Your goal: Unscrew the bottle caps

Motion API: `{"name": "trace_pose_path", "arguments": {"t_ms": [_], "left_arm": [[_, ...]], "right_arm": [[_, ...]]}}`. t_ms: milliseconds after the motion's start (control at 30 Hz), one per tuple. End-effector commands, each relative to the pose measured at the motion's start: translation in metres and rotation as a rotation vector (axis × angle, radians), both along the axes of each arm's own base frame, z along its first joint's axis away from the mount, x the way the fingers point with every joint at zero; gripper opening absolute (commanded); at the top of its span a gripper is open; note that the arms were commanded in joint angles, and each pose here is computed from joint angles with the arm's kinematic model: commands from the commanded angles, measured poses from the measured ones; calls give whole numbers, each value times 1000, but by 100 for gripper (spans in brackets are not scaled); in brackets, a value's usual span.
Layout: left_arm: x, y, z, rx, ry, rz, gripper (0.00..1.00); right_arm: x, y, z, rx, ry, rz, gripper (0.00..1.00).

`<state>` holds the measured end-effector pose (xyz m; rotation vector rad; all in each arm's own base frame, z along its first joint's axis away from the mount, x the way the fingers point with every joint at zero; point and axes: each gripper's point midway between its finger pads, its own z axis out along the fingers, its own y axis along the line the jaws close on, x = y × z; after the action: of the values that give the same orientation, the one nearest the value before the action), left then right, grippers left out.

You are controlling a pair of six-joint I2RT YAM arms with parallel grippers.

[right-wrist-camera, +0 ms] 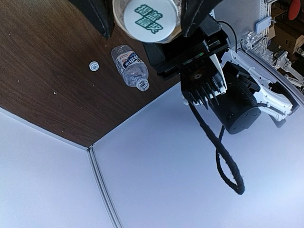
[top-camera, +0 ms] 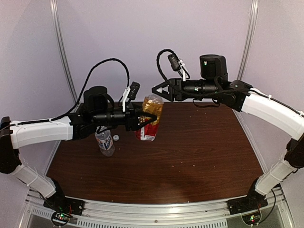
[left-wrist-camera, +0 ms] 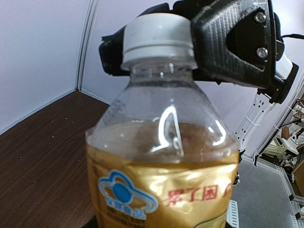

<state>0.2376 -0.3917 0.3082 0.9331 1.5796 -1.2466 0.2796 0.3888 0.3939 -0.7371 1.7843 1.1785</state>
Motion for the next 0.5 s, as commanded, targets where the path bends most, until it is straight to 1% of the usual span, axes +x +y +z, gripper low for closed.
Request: {"name": "trace_pose_path", "arguments": {"t_ms": [0,167,333,467], "left_arm": [[-5,-2,6,-28,-33,-23,36],[-5,-2,4,-22,-32,-24,35],[-5,-2,2,-17,-28,-24,35],[-4,-2,1,-13,-28,-21,35]], "right_arm": [[-5,4,25,61,-40,25,50],[-5,4,26,64,-42,26,51],[-5,5,25,65,-42,31,46],[-5,6,27,69,-44,33,40]]}}
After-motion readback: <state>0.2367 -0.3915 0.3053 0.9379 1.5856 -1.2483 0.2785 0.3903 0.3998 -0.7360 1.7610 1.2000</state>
